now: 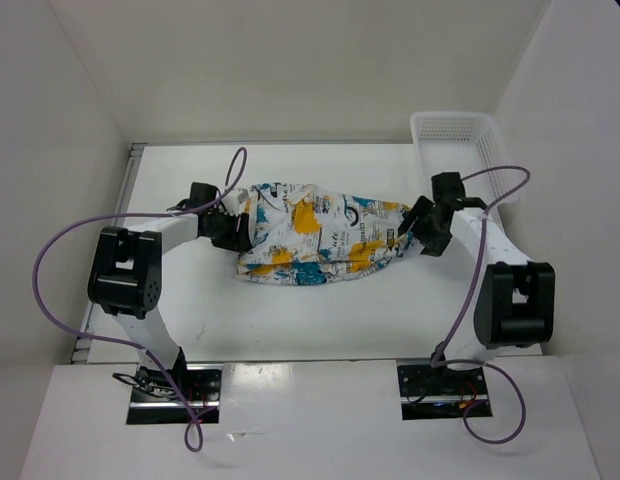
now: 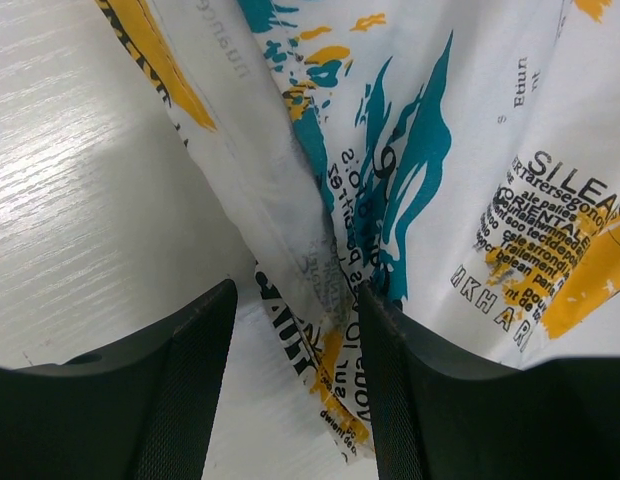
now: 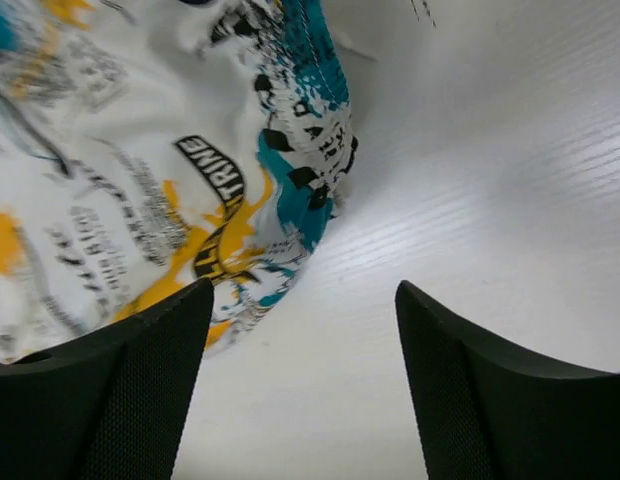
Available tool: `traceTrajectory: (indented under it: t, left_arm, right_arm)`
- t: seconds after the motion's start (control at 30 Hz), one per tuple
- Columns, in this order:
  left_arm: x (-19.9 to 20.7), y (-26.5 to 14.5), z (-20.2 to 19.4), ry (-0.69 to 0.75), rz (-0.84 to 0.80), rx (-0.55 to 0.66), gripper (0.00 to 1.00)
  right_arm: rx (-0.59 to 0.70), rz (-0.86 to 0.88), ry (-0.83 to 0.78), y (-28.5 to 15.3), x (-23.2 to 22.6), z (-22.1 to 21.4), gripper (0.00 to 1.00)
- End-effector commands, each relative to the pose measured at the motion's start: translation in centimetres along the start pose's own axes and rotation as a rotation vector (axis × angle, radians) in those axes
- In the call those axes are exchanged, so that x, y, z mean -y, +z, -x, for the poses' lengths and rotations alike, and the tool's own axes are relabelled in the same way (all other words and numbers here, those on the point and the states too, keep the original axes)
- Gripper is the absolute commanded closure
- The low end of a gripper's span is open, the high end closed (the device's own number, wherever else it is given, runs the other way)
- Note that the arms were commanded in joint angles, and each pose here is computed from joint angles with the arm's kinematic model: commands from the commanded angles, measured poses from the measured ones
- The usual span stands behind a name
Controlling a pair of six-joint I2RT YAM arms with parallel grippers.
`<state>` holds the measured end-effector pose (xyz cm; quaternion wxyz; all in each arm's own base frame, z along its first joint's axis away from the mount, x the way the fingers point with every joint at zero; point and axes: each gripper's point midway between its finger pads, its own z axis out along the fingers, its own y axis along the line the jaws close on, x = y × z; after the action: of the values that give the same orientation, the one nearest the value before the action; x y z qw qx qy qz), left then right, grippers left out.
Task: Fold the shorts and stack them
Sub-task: Fold the shorts
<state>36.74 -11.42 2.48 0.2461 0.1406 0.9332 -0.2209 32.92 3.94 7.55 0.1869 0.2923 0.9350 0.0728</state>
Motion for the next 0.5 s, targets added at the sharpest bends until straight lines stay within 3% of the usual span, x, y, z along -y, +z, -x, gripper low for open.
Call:
traceTrajectory:
  t: [0.0,0.03,0.13,0.27,0.47]
  left_arm:
    - [0.1,0.1,-3.0,-0.046,-0.008,-0.104,0.4]
    - [0.2,-0.1,-2.7,-0.045,-0.008,-0.103,0.4]
    - [0.3,-0.2,-2.6,-0.048,-0.008,-0.11,0.4]
    - [0.2,-0.2,-2.6,-0.052,-0.009,-0.118,0.4]
    - [0.2,-0.1,-2.4,-0.056,-0.01,-0.126,0.4]
  right_arm:
    - [0.129,0.22,0.074,-3.5,-2.5,2.8,0.22]
    - [0.109,0.258,0.094,-3.6,-2.6,2.5,0.31]
    - [0.081,0.32,0.157,-3.0,-2.2,1.7,0.39]
    - [0.038,0.379,0.251,-1.2,-1.9,-0.4,0.39]
    - [0.132,0.432,0.313,-0.5,-2.2,0.8,0.37]
